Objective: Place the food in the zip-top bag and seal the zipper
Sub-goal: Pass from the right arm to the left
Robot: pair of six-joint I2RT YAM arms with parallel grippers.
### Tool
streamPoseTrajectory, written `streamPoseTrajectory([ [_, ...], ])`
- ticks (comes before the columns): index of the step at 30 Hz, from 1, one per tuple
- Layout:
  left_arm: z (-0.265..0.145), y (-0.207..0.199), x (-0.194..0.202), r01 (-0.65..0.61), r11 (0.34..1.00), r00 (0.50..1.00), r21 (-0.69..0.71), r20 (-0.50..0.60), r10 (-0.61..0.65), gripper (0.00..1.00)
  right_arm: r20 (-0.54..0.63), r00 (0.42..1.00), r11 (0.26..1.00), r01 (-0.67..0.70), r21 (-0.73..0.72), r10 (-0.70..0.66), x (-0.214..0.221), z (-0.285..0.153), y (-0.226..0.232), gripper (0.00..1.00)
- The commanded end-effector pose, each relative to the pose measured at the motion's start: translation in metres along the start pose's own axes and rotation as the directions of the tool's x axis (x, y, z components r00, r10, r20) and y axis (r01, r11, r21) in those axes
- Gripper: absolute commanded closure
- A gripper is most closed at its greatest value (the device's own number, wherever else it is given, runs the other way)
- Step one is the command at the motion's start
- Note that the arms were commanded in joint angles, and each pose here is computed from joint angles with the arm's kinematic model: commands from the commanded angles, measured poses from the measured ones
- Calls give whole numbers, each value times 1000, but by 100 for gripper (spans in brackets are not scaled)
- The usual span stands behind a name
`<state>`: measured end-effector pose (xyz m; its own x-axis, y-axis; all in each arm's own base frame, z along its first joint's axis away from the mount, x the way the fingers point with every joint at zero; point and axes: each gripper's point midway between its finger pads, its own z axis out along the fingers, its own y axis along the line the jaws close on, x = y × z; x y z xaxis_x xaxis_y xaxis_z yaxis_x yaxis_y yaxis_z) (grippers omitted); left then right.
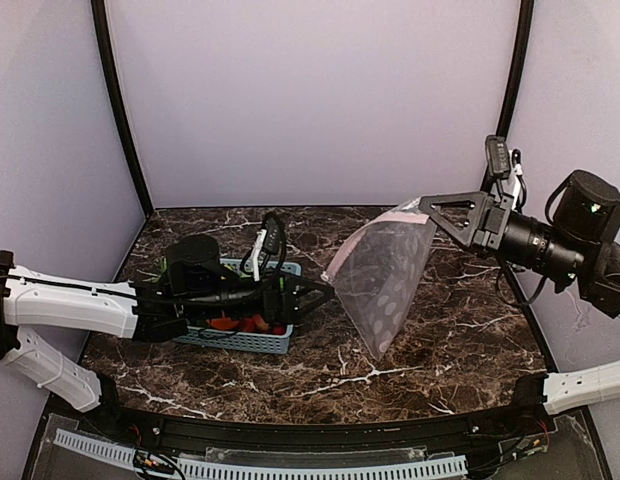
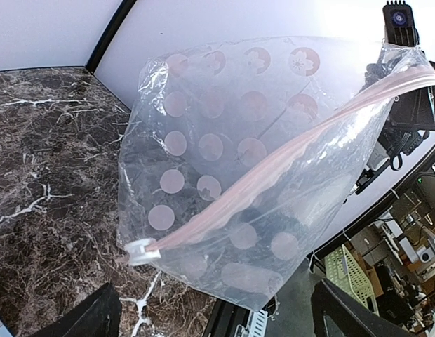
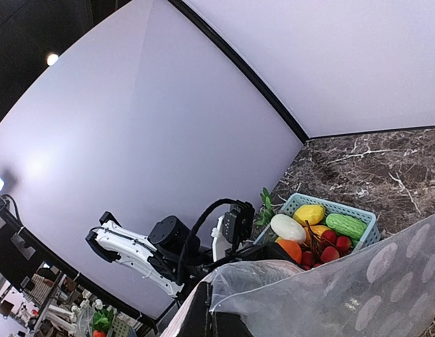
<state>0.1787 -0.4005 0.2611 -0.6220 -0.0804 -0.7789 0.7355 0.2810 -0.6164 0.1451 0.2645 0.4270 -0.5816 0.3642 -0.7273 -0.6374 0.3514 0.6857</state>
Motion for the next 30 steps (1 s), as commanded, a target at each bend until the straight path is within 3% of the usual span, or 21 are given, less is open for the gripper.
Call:
streamPoseTrajectory([
  [1,2,-15,-1,54,995,998,83,17,-56,5,67,998,996,-14,-87,20,-17,-3,18,100],
  [14,16,-19,-6,129,982,989,139,51,-137,11,111,993,986,-19,-164,38,-29,-11,35,100],
  [20,17,-22,-13,139,976,984,165,83,-155,20,129,990,981,-26,-190,51,-32,-14,38,100],
  [26,19,-29,-23,145,964,977,221,125,-176,38,125,990,981,-36,-190,60,-30,-15,36,100],
  [30,23,-27,-21,164,960,973,229,122,-195,40,131,989,979,-36,-201,63,-31,-18,38,100],
])
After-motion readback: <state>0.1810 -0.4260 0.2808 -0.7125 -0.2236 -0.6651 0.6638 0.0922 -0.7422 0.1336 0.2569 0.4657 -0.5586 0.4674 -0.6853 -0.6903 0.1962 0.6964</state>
